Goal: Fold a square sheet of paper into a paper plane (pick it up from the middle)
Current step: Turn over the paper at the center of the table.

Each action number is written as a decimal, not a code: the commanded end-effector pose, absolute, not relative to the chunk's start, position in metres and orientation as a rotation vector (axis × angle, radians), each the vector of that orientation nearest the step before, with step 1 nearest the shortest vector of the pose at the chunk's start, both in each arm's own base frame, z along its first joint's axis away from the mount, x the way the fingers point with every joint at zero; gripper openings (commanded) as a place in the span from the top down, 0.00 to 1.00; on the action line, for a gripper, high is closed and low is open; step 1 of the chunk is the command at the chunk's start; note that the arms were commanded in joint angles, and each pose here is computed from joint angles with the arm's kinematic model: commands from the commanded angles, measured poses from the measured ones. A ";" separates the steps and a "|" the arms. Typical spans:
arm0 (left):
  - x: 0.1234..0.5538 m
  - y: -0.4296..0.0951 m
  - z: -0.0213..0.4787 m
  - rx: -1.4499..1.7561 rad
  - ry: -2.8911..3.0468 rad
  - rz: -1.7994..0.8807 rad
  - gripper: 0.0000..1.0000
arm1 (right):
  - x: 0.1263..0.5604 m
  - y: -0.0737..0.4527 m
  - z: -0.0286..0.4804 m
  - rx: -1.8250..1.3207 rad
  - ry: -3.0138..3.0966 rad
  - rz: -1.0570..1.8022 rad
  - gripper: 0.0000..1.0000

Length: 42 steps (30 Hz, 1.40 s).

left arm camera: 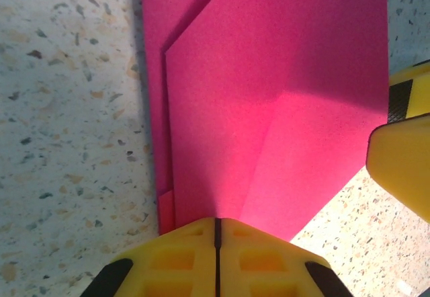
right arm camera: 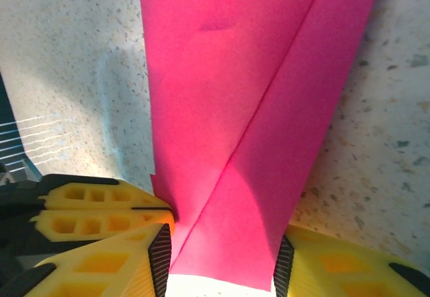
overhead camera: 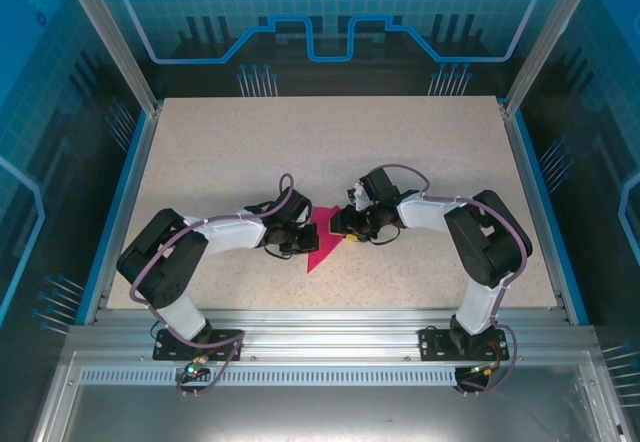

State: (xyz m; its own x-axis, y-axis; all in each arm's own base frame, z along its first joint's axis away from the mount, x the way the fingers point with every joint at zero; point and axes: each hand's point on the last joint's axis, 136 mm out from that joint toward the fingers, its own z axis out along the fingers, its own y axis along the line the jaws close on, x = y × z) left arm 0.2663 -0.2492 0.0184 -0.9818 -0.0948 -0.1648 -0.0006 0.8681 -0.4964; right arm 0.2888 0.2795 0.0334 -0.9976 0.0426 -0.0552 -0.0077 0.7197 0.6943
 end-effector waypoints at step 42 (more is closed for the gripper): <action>0.265 -0.233 0.018 -0.235 2.796 -0.911 0.89 | 0.290 0.314 0.033 0.010 2.792 1.276 0.60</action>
